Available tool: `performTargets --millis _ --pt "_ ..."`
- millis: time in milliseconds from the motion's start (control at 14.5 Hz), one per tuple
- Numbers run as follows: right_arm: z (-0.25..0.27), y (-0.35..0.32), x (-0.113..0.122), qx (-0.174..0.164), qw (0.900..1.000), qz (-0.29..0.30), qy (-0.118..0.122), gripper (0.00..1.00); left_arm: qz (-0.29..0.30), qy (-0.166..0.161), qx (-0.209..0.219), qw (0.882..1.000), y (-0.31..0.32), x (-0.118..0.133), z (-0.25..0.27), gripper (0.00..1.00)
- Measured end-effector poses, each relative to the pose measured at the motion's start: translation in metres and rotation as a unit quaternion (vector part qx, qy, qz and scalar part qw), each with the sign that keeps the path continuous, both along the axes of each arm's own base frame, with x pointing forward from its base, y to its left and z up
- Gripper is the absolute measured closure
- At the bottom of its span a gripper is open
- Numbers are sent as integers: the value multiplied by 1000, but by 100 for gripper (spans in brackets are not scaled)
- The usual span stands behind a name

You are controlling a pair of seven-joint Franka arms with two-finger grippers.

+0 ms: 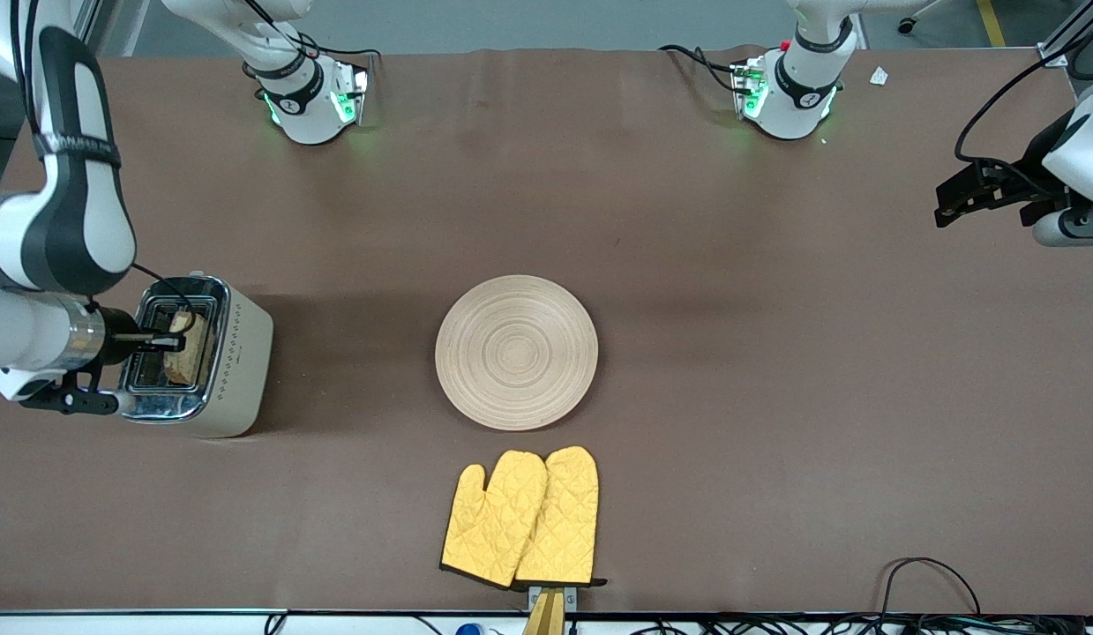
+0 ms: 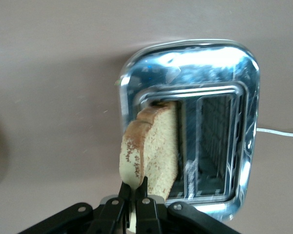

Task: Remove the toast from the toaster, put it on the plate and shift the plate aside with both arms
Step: 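Lift the toast out and lower it onto the wooden plate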

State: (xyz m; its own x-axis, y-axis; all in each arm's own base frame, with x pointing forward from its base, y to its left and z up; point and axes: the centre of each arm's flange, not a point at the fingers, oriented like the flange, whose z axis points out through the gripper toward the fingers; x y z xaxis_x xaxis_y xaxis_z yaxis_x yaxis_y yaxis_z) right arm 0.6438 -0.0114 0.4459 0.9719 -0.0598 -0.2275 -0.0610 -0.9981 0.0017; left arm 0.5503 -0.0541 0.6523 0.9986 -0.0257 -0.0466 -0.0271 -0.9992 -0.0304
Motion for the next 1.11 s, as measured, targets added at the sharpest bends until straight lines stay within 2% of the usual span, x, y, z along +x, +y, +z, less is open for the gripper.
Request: performTargets --millis 207,415,484,830,1106 --pt "48 70 -13 0 999 29 -13 93 1 -6 0 1000 1 -1 6 0" --pt "48 150 -25 -2 1000 15 -16 93 3 -9 0 1000 3 -2 9 0" --pt "43 178 -27 7 1000 5 -18 93 4 -9 0 1000 4 -3 10 0" --pt "-29 294 -27 75 995 -67 -20 93 6 -9 0 1000 6 -3 11 0" --pt "-98 367 -29 130 986 -102 -36 93 6 -8 0 1000 6 -4 11 0"
